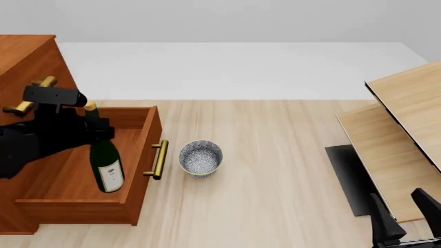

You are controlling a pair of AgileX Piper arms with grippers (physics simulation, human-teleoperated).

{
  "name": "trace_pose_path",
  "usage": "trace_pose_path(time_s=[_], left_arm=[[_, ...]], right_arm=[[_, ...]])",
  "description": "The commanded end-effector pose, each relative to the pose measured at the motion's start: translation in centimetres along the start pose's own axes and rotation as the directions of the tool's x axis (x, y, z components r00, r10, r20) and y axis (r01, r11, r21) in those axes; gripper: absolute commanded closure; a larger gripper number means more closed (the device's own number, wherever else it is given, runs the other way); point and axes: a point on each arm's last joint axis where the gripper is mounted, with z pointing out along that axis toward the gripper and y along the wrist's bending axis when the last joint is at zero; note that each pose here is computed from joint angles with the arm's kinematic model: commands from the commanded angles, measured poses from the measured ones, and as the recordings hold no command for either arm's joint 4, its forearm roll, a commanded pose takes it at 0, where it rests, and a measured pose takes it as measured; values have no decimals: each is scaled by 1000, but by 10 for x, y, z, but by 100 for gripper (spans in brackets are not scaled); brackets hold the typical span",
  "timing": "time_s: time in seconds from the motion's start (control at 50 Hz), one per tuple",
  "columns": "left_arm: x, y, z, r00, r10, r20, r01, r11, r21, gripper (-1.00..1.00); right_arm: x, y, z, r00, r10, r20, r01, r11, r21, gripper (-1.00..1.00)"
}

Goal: Put the wine bottle in the bottom drawer of the cabinet.

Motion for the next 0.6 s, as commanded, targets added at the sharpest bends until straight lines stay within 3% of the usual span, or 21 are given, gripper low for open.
trace_pose_path(time_s=[0.02, 0.6], left_arm=[[5, -1, 0, 1000, 2, 2, -2, 1000, 2, 100], [28, -9, 10, 999, -2, -36, 4, 1000, 31, 100]], right_arm=[[0, 0, 0, 1000, 0, 0, 0, 1000, 0, -100], [0, 0, 0, 1000, -2, -2, 2, 1000, -1, -100]])
